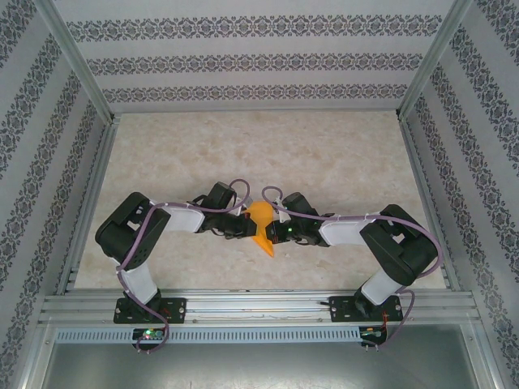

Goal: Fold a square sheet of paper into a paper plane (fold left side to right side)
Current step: Third fold the triangle at the center of the table.

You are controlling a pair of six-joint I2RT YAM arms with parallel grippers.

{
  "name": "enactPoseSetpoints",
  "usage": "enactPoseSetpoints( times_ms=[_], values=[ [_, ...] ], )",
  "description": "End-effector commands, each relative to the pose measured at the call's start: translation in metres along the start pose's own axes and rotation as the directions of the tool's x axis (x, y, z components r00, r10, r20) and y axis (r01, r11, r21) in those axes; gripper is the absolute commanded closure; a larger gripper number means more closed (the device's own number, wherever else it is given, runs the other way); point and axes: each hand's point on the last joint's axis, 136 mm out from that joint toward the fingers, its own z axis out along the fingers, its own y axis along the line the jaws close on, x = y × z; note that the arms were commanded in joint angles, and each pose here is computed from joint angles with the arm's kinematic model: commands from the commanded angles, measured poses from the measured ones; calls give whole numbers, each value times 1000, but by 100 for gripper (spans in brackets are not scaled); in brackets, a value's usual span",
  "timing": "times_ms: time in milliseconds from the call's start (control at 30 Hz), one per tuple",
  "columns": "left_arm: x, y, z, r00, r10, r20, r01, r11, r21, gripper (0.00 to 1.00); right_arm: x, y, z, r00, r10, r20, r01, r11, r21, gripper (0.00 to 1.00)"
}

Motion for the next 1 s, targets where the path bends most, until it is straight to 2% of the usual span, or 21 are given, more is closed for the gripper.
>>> enactPoseSetpoints(
  times_ms=[0, 467, 667, 767, 967],
  values=[
    [1, 5, 5, 1000, 17, 7, -17, 1000, -19, 97, 37, -30, 6, 992, 38, -119, -23, 992, 122, 100],
    [12, 32, 11, 999, -20, -36, 16, 993, -118, 99, 23, -21, 1, 996, 33, -85, -25, 995, 95, 100],
    [19, 45, 12, 997, -48, -57, 38, 985, -169, 100, -5, -7, -10, 1000, 24, -13, -23, 998, 63, 85],
    [22, 49, 12, 996, -60, -61, 48, 982, -180, 100, -20, -5, -21, 999, 20, 25, -22, 998, 65, 74],
    [22, 50, 13, 996, -66, -56, 55, 983, -177, 100, -23, -3, -45, 998, 23, 50, -27, 997, 79, 63]
  ],
)
